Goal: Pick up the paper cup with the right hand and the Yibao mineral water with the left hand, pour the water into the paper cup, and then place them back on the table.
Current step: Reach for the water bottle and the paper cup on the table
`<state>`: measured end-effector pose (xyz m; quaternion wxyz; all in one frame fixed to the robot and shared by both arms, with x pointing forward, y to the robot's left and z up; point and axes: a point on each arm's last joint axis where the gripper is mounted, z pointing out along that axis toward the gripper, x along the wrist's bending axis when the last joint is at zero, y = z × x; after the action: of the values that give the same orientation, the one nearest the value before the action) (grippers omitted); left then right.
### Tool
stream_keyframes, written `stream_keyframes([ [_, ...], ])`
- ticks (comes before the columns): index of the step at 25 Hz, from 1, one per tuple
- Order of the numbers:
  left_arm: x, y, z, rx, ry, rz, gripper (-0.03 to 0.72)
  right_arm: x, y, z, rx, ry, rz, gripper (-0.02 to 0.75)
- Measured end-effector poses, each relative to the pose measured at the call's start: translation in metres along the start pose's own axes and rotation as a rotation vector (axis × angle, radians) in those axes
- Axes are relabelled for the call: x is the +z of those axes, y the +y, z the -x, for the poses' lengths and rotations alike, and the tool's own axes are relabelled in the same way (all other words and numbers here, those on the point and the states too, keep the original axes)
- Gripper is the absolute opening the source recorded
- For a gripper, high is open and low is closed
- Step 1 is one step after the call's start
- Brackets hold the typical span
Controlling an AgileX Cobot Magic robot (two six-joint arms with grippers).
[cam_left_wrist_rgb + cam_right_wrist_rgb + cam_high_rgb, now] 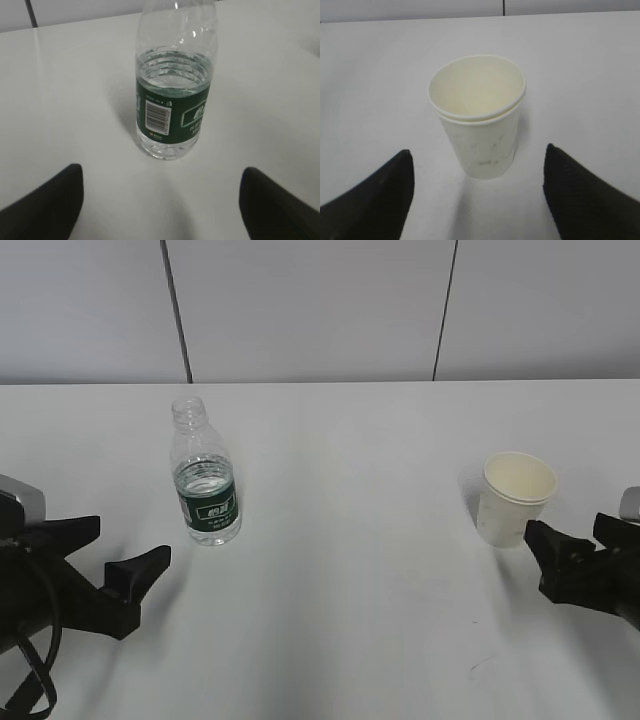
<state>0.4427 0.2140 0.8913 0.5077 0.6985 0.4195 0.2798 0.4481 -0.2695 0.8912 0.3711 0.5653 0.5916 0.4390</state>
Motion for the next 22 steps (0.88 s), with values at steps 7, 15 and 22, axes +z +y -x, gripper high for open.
stream_keyframes([
  [7,0.000,0.000,0.000,0.000,0.000,0.000,0.575,0.014,-0.001,0.000,0.002,-0.005,-0.005,0.629],
  [15,0.000,0.000,0.000,-0.001,0.003,0.000,0.574,0.040,-0.018,0.000,-0.002,-0.011,-0.071,0.629],
  [22,0.000,0.000,0.000,0.000,0.005,0.000,0.574,0.063,-0.023,-0.001,0.000,-0.009,-0.071,0.629],
])
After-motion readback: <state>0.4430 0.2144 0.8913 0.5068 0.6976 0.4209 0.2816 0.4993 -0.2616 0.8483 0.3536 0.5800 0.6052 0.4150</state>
